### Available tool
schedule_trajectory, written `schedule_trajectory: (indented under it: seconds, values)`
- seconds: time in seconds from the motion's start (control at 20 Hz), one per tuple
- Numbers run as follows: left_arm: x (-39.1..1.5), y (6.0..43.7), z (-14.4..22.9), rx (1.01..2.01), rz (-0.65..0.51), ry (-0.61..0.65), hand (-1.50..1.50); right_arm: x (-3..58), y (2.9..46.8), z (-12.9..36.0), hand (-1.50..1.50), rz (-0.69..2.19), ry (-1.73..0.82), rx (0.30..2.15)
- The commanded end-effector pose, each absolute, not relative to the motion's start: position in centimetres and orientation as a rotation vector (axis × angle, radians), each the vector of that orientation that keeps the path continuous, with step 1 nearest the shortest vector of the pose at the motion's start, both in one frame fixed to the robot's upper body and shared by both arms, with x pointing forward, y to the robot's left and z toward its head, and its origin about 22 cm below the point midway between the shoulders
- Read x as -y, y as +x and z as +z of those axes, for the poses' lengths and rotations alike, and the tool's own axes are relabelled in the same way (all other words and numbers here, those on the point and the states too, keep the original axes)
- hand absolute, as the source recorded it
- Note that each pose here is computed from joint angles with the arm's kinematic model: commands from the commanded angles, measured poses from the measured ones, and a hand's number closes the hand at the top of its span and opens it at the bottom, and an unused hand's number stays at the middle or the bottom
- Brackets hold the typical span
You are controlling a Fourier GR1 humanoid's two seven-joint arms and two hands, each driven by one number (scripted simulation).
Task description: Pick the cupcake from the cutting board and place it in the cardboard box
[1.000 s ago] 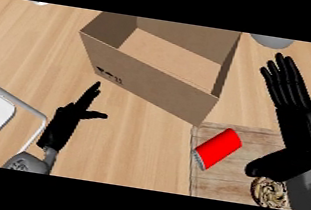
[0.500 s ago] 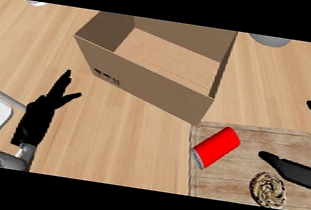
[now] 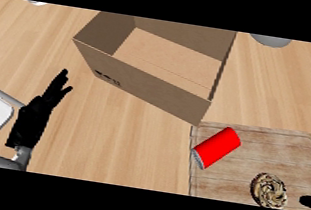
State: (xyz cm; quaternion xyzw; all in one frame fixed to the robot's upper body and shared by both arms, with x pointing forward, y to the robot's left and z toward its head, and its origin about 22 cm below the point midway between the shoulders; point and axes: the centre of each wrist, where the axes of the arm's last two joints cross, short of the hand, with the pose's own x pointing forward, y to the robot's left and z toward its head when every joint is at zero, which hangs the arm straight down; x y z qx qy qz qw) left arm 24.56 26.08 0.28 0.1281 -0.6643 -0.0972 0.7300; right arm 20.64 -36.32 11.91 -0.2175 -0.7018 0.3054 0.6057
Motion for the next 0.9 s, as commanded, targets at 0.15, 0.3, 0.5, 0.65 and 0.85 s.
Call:
schedule_trajectory:
  seconds: [0.15, 0.3, 0.5, 0.65, 0.85]
  values:
    - [-27.9, 24.2, 0.3, 1.437, -0.204, 0.387, 0.00, 35.8, 19.3, 15.2, -1.50, 1.159, -0.513, 1.217]
    - [-27.8, 24.8, 0.6, 1.443, -0.202, 0.368, 0.00, 34.1, 19.2, 16.2, -1.50, 1.211, -0.452, 1.139]
    - [-27.3, 24.5, -0.6, 1.441, -0.202, 0.384, 0.00, 31.3, 18.9, 16.2, -1.50, 1.220, -0.495, 1.082]
    - [-29.6, 24.6, 2.0, 1.447, -0.215, 0.367, 0.00, 30.0, 18.1, 15.1, -1.50, 1.192, -0.512, 1.067]
    - [-28.7, 22.9, 0.2, 1.450, -0.219, 0.376, 0.00, 29.0, 17.4, 14.1, -1.50, 1.158, -0.528, 1.040]
